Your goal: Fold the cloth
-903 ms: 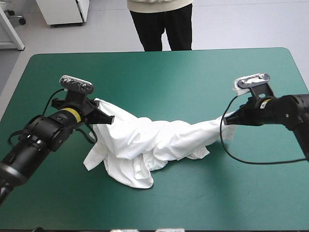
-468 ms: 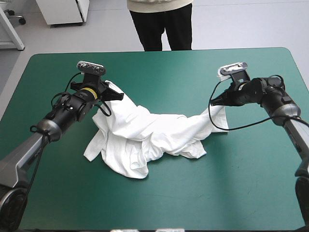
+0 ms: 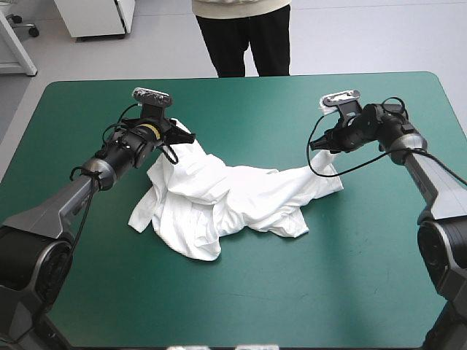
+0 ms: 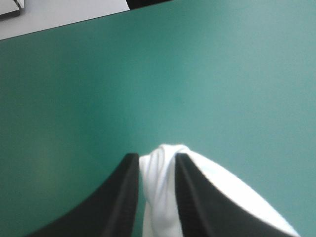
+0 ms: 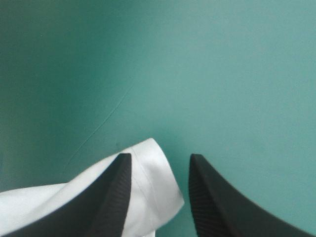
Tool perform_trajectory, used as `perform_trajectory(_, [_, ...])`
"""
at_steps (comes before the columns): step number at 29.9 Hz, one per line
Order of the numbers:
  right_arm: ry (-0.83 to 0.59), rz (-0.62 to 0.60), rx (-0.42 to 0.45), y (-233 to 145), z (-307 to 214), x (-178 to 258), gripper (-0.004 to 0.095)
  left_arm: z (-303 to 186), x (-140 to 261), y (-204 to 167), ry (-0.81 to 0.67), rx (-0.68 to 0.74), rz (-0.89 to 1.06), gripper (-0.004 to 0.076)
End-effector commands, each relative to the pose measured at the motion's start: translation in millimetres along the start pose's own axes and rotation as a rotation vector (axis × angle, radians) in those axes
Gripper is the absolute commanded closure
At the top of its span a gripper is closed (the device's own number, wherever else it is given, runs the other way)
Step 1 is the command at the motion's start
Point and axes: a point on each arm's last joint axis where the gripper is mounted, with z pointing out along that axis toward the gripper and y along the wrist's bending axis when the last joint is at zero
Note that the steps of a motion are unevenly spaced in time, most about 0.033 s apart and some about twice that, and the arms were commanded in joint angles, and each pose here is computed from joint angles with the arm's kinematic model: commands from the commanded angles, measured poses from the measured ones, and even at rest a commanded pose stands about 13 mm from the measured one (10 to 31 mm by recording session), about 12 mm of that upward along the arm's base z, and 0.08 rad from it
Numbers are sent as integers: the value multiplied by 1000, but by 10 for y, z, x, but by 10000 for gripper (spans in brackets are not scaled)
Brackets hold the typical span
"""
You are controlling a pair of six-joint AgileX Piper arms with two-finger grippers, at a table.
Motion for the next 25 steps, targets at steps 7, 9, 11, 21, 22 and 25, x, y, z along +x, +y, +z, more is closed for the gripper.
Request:
perform_trajectory(7, [-211,-23,26,17,-877,-342,426,-808,-667,100,-250,-26,-9,268])
perform_trajectory(9, [-248,-31,31,42,-1115,-355,426,-1083,-748,140,-275,-52,11,268])
perform_trajectory(11, [-275,-36,32,70,-1313,-342,426,-1246,-765,170,-265,-75,20,268])
perform_trajectory(21, [-337,-51,3,279,-2372,-17,465,-2025,-525,234,32,-91,-24,268])
perform_trajectory(22, [-329,-49,-7,299,-2430,22,471,-2059,-490,224,69,-79,-16,268])
perform_trajectory(25, [-316,-54,-56,380,-2606,135,488,-2145,-365,173,201,-19,-10,268])
